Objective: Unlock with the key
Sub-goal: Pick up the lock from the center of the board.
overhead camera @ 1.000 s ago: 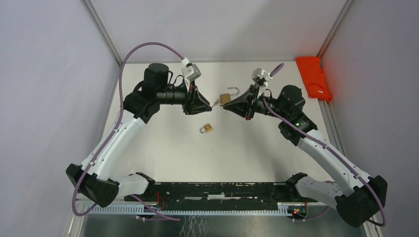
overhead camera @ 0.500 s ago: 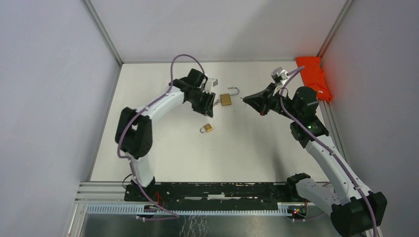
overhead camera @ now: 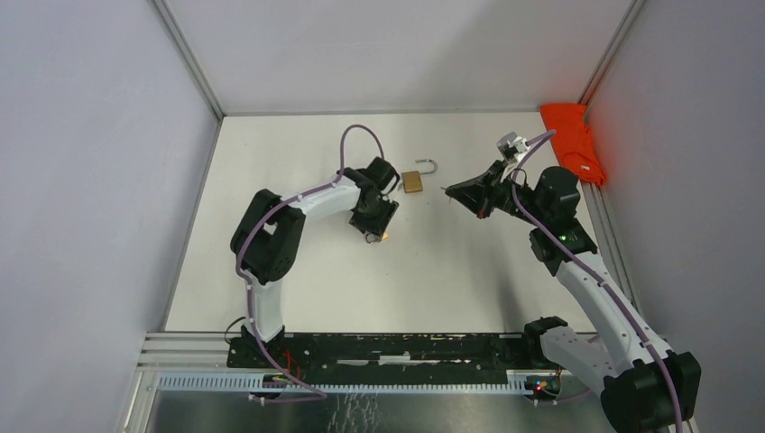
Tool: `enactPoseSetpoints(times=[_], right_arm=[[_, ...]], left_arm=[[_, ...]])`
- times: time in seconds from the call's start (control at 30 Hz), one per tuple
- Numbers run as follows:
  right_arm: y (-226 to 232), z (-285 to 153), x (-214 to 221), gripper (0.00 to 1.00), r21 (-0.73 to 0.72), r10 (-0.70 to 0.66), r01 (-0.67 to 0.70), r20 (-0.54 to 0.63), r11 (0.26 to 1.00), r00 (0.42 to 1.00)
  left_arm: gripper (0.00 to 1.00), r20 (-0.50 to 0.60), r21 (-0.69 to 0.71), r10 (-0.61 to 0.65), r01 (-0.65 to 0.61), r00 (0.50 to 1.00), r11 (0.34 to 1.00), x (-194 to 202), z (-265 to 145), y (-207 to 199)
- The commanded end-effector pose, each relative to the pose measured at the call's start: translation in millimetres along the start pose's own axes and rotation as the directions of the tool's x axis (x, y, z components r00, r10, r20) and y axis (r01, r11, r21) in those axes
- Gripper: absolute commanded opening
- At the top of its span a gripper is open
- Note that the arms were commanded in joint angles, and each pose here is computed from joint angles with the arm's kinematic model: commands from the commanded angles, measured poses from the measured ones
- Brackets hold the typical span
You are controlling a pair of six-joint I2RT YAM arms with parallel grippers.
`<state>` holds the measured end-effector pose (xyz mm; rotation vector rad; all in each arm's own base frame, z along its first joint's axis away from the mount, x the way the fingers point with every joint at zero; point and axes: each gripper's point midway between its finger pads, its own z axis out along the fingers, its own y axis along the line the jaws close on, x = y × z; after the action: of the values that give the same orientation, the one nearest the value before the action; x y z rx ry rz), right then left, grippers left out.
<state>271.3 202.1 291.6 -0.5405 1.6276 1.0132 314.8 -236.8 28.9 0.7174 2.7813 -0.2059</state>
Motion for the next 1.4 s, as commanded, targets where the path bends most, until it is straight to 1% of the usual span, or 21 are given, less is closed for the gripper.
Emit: enactPoseSetpoints(times=[0.0, 0.2, 0.43, 0.5, 0.6, 0.73, 0.8, 0.9, 0.93, 0.97, 1.0, 1.03, 1.17, 1.23, 1.37], right_arm=[[11.2, -3.4, -15.3, 0.00, -0.042, -0.039, 0.041, 0.057, 0.998, 0.998], [13.4, -3.5, -14.4, 0.00, -0.054, -0.031, 0.034, 0.055, 0.998, 0.998], [15.6, -3.6, -13.7, 0.00, -0.067, -0.024, 0.028, 0.059, 0.997, 0.998], [15.3, -3.1, -13.1, 0.00, -0.068, -0.019, 0.023, 0.058, 0.997, 0.998], [15.5, -1.9, -12.1, 0.00, -0.077, -0.012, 0.016, 0.053, 0.997, 0.999], [18.0, -2.3, -12.5, 0.00, -0.088, -0.008, 0.013, 0.057, 0.996, 0.998], [18.0, -2.8, -13.0, 0.00, -0.087, -0.009, 0.014, 0.059, 0.996, 0.998], [17.4, -2.7, -12.0, 0.00, -0.083, -0.006, 0.011, 0.056, 0.996, 0.998], [16.1, -2.4, -10.1, 0.00, -0.079, -0.005, 0.010, 0.052, 0.997, 0.999], [14.2, -2.0, -8.3, 0.00, -0.073, -0.002, 0.006, 0.049, 0.997, 0.999], [11.4, -1.7, -5.3, 0.00, -0.063, 0.000, 0.002, 0.043, 0.998, 0.999], [9.0, -1.0, -2.2, 0.00, -0.055, 0.005, -0.003, 0.035, 0.998, 0.999], [-0.5, -0.1, 10.4, 0.00, -0.021, 0.020, -0.020, 0.006, 1.000, 1.000], [-7.1, -1.1, 15.1, 0.00, 0.017, 0.024, -0.024, -0.007, 1.000, 1.000], [-19.3, -3.2, 28.7, 0.00, 0.076, 0.036, -0.033, -0.045, 0.997, 0.998]], left_arm=[[0.57, 0.059, -0.107, 0.038, -0.032, 0.997, 0.994, -1.8, 13.7, -0.7], [0.57, 0.097, -0.126, 0.068, -0.056, 0.993, 0.990, -5.1, 20.9, 2.0], [0.57, 0.065, -0.148, 0.070, -0.060, 0.995, 0.987, 0.9, 31.1, 6.6], [0.56, 0.060, -0.130, 0.073, -0.065, 0.996, 0.989, 2.0, 35.4, 3.3], [0.54, 0.041, -0.072, 0.069, -0.066, 0.997, 0.995, 6.0, 42.9, -6.6], [0.50, -0.011, 0.022, 0.069, -0.069, 0.998, 0.997, 18.6, 57.5, -21.9], [0.44, -0.037, 0.057, 0.069, -0.067, 0.997, 0.996, 24.0, 64.3, -27.3], [0.22, -0.061, 0.072, 0.063, -0.059, 0.996, 0.996, 30.1, 69.2, -29.5], [0.13, -0.064, 0.069, 0.061, -0.056, 0.996, 0.996, 31.1, 69.2, -29.1], [0.07, -0.067, 0.069, 0.062, -0.057, 0.996, 0.996, 31.7, 68.5, -29.3], [0.05, -0.065, 0.063, 0.063, -0.058, 0.996, 0.996, 31.1, 66.9, -28.2], [0.02, -0.055, 0.062, 0.062, -0.058, 0.997, 0.996, 29.0, 63.6, -27.9], [0.02, 0.027, 0.079, 0.071, -0.072, 0.997, 0.994, 8.0, 34.9, -33.5], [0.02, 0.069, 0.081, 0.082, -0.088, 0.994, 0.993, -4.7, 10.6, -36.0], [0.02, 0.220, 0.137, 0.152, -0.185, 0.963, 0.973, -29.3, -54.6, -49.6]])
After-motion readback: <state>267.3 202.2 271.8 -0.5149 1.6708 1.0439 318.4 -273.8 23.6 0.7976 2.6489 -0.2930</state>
